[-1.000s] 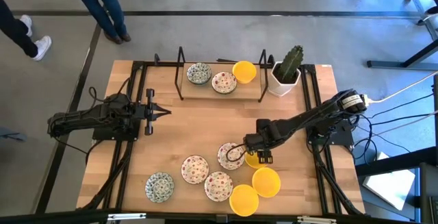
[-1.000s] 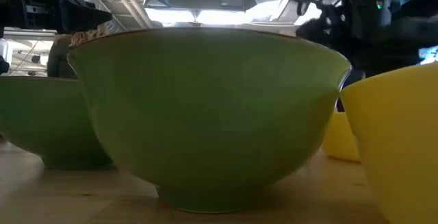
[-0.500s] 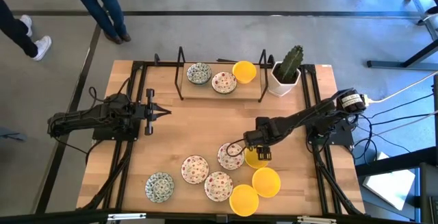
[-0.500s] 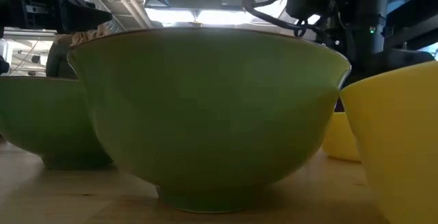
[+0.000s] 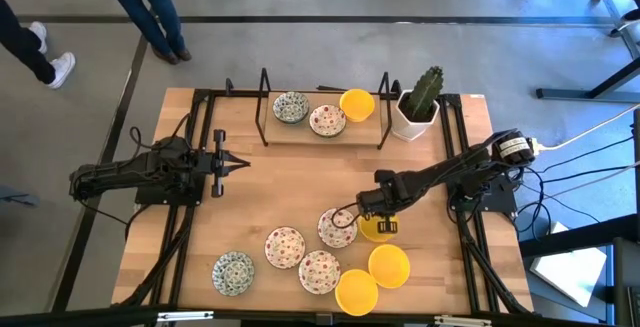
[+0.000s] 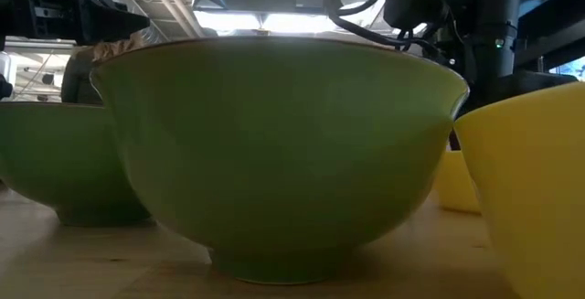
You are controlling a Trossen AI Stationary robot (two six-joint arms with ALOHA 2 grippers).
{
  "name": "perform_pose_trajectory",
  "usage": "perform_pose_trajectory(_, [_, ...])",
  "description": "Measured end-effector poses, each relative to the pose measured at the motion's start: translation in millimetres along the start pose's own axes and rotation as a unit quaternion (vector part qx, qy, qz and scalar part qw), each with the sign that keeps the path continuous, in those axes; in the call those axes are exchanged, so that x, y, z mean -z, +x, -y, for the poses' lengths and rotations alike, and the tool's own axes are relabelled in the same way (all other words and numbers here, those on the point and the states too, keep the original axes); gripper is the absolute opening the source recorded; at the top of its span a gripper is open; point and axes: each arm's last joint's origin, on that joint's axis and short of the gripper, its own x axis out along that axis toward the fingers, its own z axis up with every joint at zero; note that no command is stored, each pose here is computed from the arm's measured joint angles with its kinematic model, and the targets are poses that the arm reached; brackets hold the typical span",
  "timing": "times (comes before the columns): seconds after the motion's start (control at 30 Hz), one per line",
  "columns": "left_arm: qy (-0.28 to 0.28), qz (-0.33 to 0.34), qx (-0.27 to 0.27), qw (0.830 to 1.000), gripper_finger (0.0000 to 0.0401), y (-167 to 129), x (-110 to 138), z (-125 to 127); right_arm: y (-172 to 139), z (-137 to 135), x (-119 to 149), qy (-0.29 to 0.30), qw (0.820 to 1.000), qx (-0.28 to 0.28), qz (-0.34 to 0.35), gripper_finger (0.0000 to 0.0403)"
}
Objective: Pick & Place Mini bowls
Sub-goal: Stack the yellow bowl on the yellow bowl on the shelf
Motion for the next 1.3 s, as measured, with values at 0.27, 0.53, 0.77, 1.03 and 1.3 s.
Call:
perform_pose_trajectory(0.27, [0.000,0.000,0.000,1.000,0.0005,0.0,0.0,0.0,-1.1,11.3,-1.2,0.019,1.000,-0.017,-0.017,0.0023])
perform_pose_trajectory(0.53, [0.000,0.000,0.000,1.000,0.0005,0.0,0.0,0.0,-25.1,18.3,-6.8,-0.006,1.000,-0.019,0.020,0.0007])
perform_pose_trajectory(0.77, [0.000,0.000,0.000,1.000,0.0006,0.0,0.0,0.0,-76.8,31.0,10.0,-0.012,0.991,-0.029,0.130,0.0006])
perform_pose_trajectory(1.03, [0.000,0.000,0.000,1.000,0.0004,0.0,0.0,0.0,-111.5,58.2,56.9,0.013,0.954,-0.058,0.295,0.0007])
perform_pose_trajectory(1.3, [0.000,0.000,0.000,1.000,0.0008,0.0,0.0,0.0,-112.5,70.7,98.9,0.001,0.850,-0.093,0.518,0.0007])
